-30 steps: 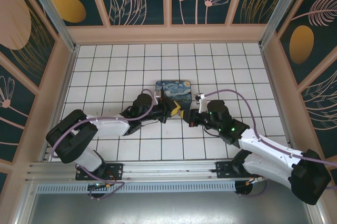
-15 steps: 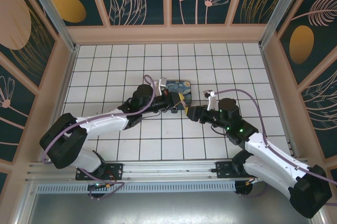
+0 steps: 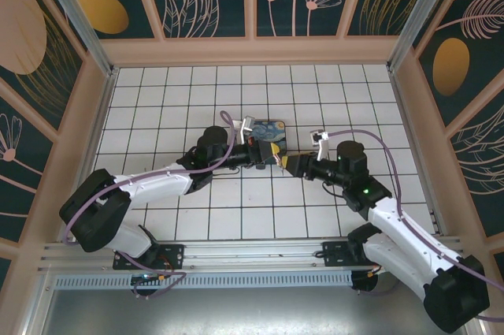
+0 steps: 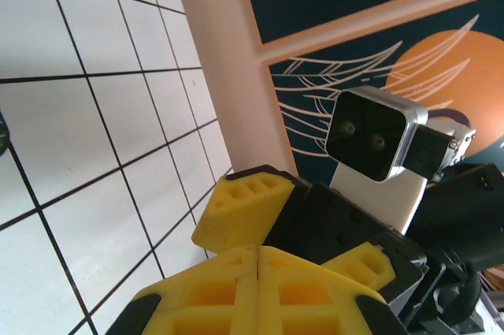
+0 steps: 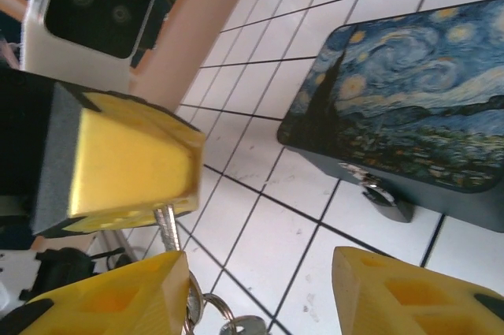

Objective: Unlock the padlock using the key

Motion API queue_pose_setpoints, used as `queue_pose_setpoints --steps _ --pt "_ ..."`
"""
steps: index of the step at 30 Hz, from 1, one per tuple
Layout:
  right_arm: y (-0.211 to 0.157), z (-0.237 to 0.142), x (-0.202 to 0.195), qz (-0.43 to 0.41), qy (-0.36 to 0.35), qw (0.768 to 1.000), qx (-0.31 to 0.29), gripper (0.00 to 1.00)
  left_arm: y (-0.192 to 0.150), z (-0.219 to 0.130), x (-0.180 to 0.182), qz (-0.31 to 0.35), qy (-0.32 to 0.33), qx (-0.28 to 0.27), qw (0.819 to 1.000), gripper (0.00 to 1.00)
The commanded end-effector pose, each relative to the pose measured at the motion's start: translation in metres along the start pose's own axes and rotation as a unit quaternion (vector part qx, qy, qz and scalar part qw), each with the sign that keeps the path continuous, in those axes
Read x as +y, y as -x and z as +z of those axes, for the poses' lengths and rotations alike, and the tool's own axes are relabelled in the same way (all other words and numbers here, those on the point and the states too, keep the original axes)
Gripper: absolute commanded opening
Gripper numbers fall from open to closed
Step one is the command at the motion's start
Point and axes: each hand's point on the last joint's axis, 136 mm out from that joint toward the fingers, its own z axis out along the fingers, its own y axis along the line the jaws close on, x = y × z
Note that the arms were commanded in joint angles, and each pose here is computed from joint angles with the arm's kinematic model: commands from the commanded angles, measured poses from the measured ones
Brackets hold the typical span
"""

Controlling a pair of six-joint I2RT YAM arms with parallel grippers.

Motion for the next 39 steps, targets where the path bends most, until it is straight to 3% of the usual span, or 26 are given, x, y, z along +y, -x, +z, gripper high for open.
queue_pose_setpoints --steps 1,11,20,26,35,39 --pt "0.006 -0.001 0.025 -0.017 0.062 0.998 0.004 0.50 -0.001 0.000 -0.014 0.030 -0.035 0.011 0.999 0.00" --pt "0.001 -0.001 0.031 -0.003 0.089 0.996 0.012 0.31 0.001 0.002 -0.012 0.017 -0.041 0.006 0.999 0.00" --pt "-0.006 0.001 0.023 0.008 0.077 0.997 0.023 0.26 0.010 -0.001 -0.014 0.012 -0.047 -0.007 0.999 0.00" --pt "-0.005 0.002 0.019 0.011 0.072 0.997 0.014 0.13 0.009 0.000 -0.015 0.011 -0.051 -0.003 0.999 0.00" --pt "-0.001 0.001 0.023 0.010 0.084 0.996 0.005 0.01 0.009 0.000 -0.007 0.004 -0.038 -0.005 0.999 0.00" --pt "-0.003 0.002 0.015 0.015 0.068 0.998 0.008 0.00 0.017 -0.008 0.011 -0.006 -0.005 -0.025 1.000 0.34"
